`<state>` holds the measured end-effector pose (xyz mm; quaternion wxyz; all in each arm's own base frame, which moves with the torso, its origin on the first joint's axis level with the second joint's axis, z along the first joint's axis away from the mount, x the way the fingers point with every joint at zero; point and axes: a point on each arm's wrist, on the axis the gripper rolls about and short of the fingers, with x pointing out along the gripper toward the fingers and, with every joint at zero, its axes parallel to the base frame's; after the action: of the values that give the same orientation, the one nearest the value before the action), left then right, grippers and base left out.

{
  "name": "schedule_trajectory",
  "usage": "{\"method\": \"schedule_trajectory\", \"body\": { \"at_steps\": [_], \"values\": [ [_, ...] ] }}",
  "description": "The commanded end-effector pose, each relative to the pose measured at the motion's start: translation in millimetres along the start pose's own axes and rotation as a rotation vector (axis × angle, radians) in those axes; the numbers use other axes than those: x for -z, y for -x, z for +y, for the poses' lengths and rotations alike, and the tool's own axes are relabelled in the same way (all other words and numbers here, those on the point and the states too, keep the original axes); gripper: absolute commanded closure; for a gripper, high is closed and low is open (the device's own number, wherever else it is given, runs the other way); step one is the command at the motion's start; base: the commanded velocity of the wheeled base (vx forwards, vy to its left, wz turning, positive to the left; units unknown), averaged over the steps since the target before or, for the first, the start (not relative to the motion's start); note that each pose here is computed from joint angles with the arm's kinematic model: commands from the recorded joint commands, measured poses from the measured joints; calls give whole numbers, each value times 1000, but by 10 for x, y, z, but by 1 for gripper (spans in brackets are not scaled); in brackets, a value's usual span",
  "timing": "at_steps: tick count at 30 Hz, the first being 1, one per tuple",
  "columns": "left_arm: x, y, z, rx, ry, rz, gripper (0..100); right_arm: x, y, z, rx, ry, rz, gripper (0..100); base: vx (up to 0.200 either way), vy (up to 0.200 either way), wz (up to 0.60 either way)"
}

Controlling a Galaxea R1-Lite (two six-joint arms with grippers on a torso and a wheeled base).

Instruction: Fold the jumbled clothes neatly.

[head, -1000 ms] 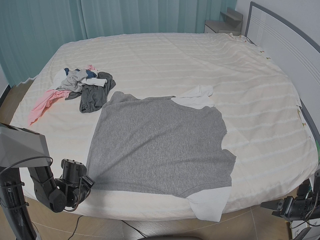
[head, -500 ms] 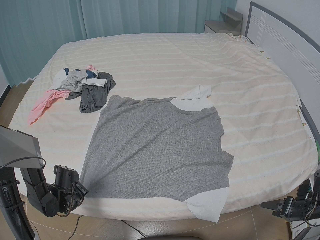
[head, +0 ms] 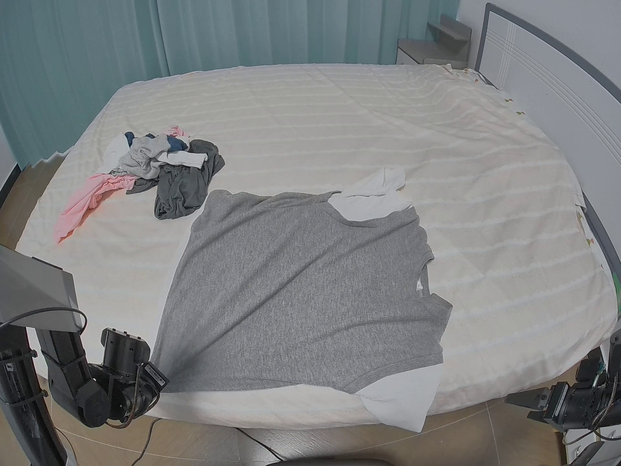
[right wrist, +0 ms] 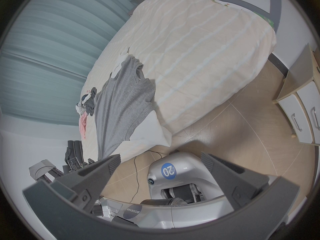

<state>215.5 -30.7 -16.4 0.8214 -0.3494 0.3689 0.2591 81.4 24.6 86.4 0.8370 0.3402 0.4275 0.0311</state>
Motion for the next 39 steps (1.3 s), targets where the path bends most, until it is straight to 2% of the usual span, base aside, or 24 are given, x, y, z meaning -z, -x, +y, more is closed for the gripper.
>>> {"method": "schedule_trajectory", "body": {
  "at_steps": [1,15,26,27,32,35,39],
  "values": [
    [-11,6,-8,5,3,-6,100,1,1,0,-1,0,0,0,0,0,0],
    [-53,-21,-85,26,13,-37,100,-5,-3,6,-1,0,2,0,0,0,0],
    [-25,-45,-93,21,-1,-27,100,-8,-5,10,-2,1,3,0,0,0,0],
    [-25,-45,-93,21,-1,-27,0,-8,-5,10,-2,1,3,0,0,0,0],
    [-20,-47,-92,19,-6,-25,0,-11,-6,13,-2,1,3,0,0,0,0],
    [-33,58,-34,23,-89,-21,0,-11,-8,13,-1,-1,4,0,0,0,0],
    [-214,191,-93,80,-73,-93,0,-14,-15,10,6,-3,5,0,0,0,0]
  ]
}}
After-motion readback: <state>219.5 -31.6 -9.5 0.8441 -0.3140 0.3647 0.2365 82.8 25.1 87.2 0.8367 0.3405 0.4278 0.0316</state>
